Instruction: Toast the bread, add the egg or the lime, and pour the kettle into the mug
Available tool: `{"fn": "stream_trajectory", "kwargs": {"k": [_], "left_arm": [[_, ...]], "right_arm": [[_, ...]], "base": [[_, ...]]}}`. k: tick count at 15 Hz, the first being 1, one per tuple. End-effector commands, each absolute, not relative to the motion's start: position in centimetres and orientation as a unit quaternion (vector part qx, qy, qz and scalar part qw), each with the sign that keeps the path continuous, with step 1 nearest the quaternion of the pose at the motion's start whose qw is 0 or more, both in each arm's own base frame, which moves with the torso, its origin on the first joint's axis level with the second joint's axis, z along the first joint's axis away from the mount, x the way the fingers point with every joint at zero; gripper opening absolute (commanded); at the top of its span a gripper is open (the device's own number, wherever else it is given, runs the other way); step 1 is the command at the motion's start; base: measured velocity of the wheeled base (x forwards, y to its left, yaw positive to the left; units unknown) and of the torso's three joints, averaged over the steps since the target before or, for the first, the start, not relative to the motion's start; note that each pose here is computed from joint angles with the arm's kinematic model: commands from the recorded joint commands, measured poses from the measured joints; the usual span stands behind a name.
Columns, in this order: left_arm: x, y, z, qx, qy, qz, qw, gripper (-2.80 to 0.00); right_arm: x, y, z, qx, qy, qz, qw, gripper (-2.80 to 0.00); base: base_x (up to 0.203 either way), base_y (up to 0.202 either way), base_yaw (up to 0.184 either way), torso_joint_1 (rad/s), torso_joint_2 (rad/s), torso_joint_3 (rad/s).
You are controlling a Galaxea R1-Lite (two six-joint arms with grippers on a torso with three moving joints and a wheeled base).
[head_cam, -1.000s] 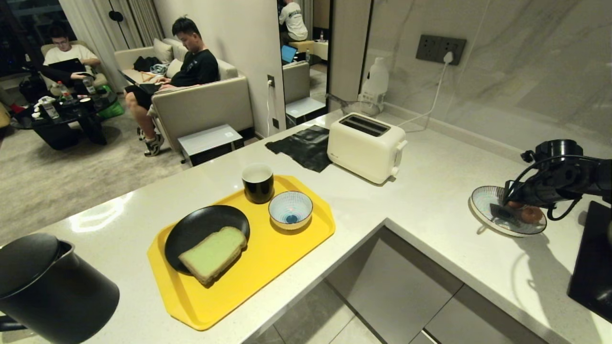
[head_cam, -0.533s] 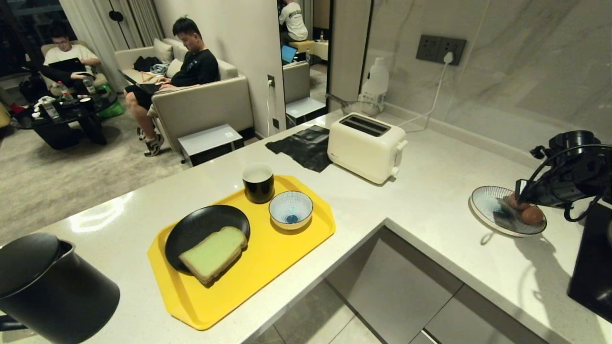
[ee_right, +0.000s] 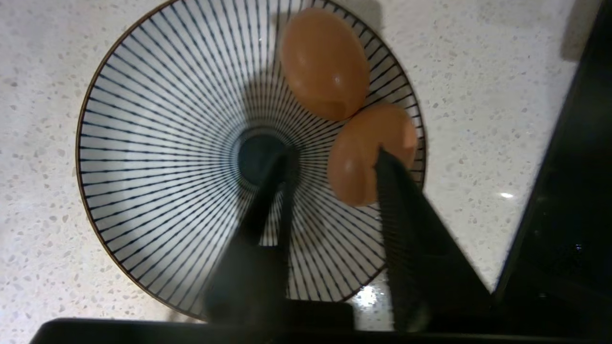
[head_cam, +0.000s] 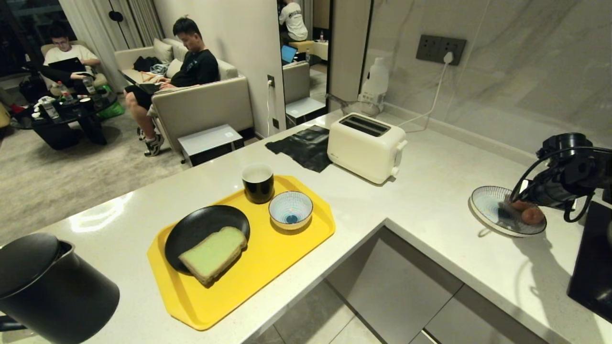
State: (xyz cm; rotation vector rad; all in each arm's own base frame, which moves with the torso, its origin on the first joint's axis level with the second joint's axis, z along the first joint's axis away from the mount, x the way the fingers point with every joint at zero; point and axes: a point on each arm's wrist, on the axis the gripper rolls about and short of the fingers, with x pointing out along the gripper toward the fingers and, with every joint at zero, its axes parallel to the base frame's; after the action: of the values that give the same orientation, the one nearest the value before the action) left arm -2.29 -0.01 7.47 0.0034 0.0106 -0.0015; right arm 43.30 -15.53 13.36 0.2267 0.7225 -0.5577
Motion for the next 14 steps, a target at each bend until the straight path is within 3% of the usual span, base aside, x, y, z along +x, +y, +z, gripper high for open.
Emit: {"fn": "stream_trajectory", "kwargs": {"k": [1, 7, 14], "left_arm": [[-2.3, 0.0, 7.5, 0.002, 0.004, -0.001, 1.000, -2.80], [-2.3, 0.0, 7.5, 0.002, 0.004, -0.001, 1.000, -2.80], [-2.3, 0.0, 7.5, 0.002, 0.004, -0.001, 1.000, -2.80]], "right_arm": [[43.7, -15.7, 12.4, 0.132, 0.348, -0.279, 0.885, 0.00], [44.9, -16.2, 12.7, 0.214, 0.297, -0.326, 0.872, 0.00], [44.5, -16.2, 12.0, 0.232, 0.307, -0.348, 0.855, 0.00]], "base": [[0.000, 0.000, 0.000, 0.000, 0.00, 0.000], [0.000, 0.000, 0.000, 0.000, 0.00, 0.000], [0.000, 0.000, 0.000, 0.000, 0.00, 0.000]]}}
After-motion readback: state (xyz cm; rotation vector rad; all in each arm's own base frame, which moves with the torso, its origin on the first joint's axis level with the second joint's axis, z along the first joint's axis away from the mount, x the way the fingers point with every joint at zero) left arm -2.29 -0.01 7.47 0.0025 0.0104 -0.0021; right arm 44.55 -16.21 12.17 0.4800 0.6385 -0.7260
